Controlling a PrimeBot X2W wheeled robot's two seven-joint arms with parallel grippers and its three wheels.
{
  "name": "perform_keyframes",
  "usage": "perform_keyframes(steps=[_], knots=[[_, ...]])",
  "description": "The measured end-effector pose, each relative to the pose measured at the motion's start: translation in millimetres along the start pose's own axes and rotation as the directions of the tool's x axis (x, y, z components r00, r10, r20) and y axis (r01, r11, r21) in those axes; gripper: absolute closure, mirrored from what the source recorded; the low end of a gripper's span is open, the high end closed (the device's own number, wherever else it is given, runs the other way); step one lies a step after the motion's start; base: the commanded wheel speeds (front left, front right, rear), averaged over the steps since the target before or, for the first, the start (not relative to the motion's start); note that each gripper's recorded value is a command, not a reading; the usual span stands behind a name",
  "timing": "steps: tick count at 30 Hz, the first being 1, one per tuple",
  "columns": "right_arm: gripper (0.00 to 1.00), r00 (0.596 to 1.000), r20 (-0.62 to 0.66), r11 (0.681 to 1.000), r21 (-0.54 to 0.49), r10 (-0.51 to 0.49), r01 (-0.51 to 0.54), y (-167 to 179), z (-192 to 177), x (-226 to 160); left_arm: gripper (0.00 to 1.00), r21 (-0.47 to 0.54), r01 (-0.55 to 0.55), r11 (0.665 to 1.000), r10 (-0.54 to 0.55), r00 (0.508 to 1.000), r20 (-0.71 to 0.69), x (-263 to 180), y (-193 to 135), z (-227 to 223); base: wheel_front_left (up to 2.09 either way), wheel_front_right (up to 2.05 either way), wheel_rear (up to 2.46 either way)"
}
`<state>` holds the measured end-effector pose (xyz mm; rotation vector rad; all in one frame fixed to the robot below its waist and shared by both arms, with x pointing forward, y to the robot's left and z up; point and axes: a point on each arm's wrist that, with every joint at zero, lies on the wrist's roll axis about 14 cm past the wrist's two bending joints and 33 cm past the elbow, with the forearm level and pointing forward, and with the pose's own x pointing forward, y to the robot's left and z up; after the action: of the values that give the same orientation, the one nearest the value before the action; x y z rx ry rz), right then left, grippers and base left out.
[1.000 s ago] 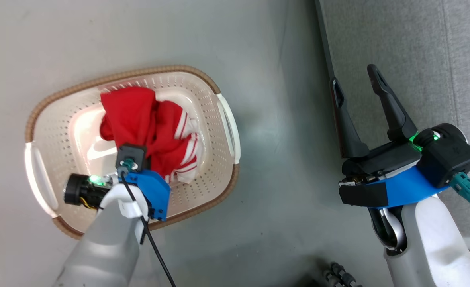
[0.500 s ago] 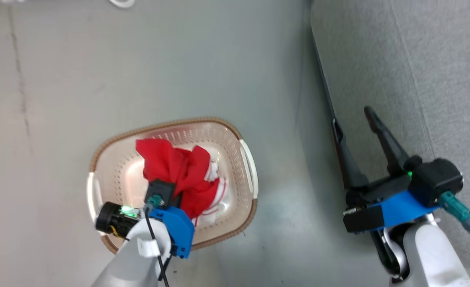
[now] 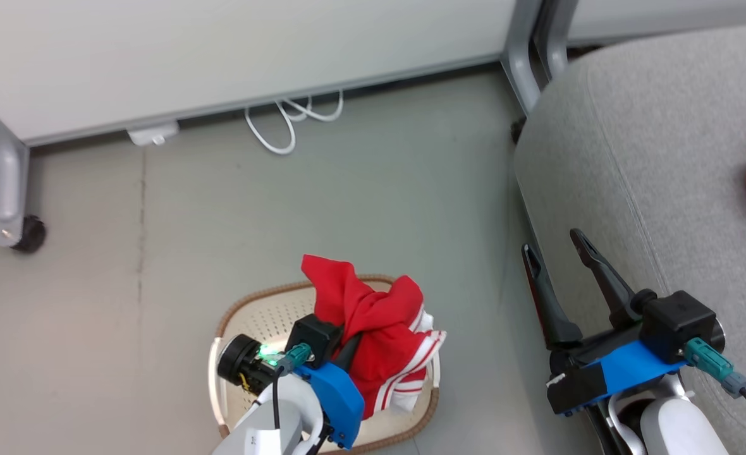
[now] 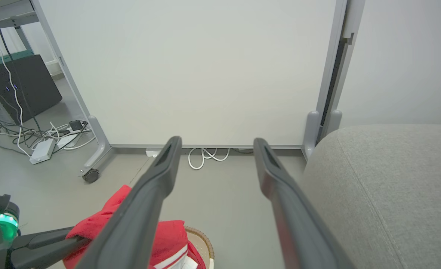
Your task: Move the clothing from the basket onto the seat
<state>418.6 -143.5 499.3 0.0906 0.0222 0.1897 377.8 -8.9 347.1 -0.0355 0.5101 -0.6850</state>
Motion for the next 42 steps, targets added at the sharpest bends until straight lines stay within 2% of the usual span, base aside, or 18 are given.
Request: perform_keyframes(steps=[8, 16, 29, 33, 42], knots=[[0.0, 0.998, 0.045, 0.999, 0.004, 0.038, -0.038, 16.9, 20.8, -12.2, 1.0, 0.066, 0.02, 0.998, -0.03, 0.986, 0.165, -17.8, -15.4, 60.4, 0.0, 0.0, 0.0], [0.0, 0.996, 0.064, 0.998, 0.009, 0.068, -0.069, 30.0, 29.1, -18.9, 1.0, 0.13, 0.039, 0.991, -0.079, 0.945, 0.318, -33.5, -30.0, 123.9, 0.0, 0.0, 0.0], [0.0, 0.992, 0.067, 0.994, 0.016, 0.105, -0.106, 45.7, 31.7, -25.0, 1.0, 0.24, 0.088, 0.967, -0.19, 0.876, 0.443, -52.0, -60.2, 202.7, 0.0, 0.0, 0.0], [0.0, 0.991, 0.073, 0.994, 0.015, 0.11, -0.111, 48.3, 34.1, -27.1, 1.0, 0.277, 0.086, 0.957, -0.209, 0.867, 0.452, -55.1, -67.8, 215.4, 0.0, 0.0, 0.0], [0.0, 0.991, 0.076, 0.993, 0.021, 0.114, -0.116, 50.7, 34.8, -29.4, 1.0, 0.275, 0.099, 0.956, -0.217, 0.871, 0.441, -54.5, -74.3, 218.5, 0.0, 0.0, 0.0]])
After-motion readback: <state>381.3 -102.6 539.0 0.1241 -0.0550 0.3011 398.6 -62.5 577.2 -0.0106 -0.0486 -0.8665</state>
